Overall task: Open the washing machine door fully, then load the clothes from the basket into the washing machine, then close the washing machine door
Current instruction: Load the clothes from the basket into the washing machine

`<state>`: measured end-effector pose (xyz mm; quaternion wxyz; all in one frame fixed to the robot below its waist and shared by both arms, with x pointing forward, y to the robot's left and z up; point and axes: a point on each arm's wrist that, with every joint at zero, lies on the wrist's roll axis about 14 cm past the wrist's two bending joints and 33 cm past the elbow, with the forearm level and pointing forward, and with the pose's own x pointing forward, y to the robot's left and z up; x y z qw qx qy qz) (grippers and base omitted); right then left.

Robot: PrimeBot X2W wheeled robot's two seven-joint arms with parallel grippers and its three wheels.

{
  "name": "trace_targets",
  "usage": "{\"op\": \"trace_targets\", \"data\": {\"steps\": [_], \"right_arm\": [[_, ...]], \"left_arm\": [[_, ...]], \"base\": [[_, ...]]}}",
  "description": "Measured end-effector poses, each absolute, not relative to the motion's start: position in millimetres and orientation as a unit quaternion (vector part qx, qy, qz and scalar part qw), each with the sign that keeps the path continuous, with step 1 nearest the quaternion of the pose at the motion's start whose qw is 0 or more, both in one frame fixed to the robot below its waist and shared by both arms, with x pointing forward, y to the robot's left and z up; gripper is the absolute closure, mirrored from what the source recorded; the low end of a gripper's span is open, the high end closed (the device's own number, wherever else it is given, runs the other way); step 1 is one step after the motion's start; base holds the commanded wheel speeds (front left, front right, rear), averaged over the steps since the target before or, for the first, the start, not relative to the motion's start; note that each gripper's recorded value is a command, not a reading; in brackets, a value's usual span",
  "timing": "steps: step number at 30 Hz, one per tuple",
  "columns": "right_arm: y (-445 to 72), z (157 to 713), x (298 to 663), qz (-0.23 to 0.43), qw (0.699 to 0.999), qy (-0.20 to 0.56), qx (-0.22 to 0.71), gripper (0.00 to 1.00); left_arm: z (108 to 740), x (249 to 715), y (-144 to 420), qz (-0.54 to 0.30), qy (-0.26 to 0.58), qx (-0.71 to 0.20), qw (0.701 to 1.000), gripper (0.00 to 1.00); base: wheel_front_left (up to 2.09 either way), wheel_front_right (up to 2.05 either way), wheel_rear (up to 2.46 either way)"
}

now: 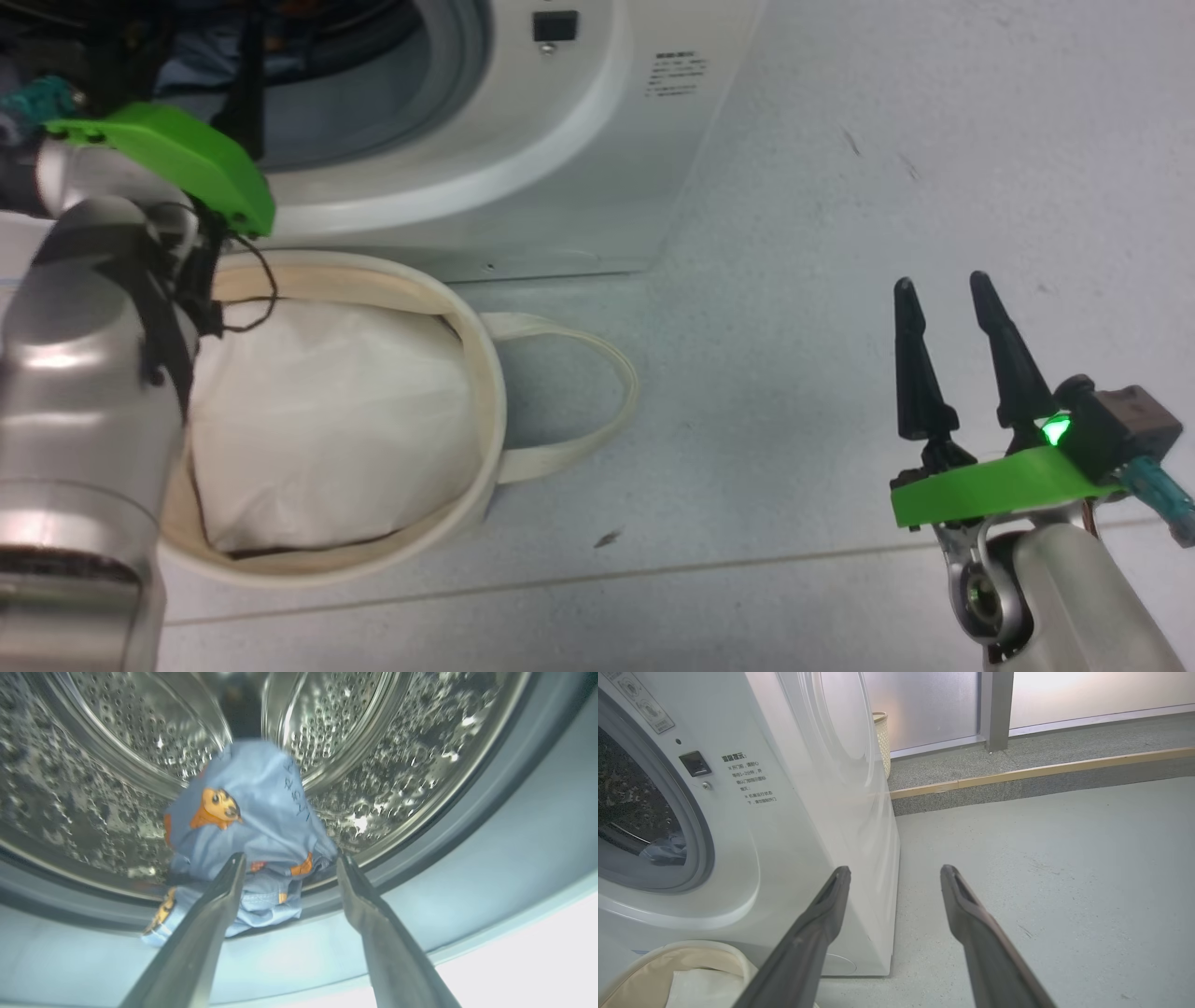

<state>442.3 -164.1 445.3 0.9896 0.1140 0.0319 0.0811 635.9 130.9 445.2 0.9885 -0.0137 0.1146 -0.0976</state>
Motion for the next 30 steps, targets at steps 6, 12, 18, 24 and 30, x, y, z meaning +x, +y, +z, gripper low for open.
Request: {"op": "trace_targets", "data": {"steps": [6, 12, 18, 24, 30], "right_arm": [[-149, 458, 441, 0.113, 0.987, 0.021, 0.112, 0.0], [-146, 480, 436, 0.124, 0.987, -0.004, 0.104, 0.0], [-140, 503, 428, 0.142, 0.985, -0.028, 0.097, 0.0], [-132, 524, 414, 0.156, 0.98, -0.05, 0.108, 0.0], [-121, 525, 395, 0.172, 0.977, -0.047, 0.114, 0.0]], "left_arm": [[478, 608, 134, -0.106, 0.054, -0.027, 0.993, 0.0], [459, 555, 153, -0.084, 0.069, -0.043, 0.993, 0.0], [467, 516, 158, -0.078, 0.056, -0.052, 0.994, 0.0], [474, 470, 162, -0.07, 0.044, -0.057, 0.995, 0.0], [490, 444, 178, -0.046, 0.016, -0.046, 0.998, 0.0]], "base": [[0.0, 0.0, 0.0], [0.0, 0.0, 0.0], [0.0, 0.0, 0.0], [0.0, 0.0, 0.0], [0.0, 0.0, 0.0]]}}
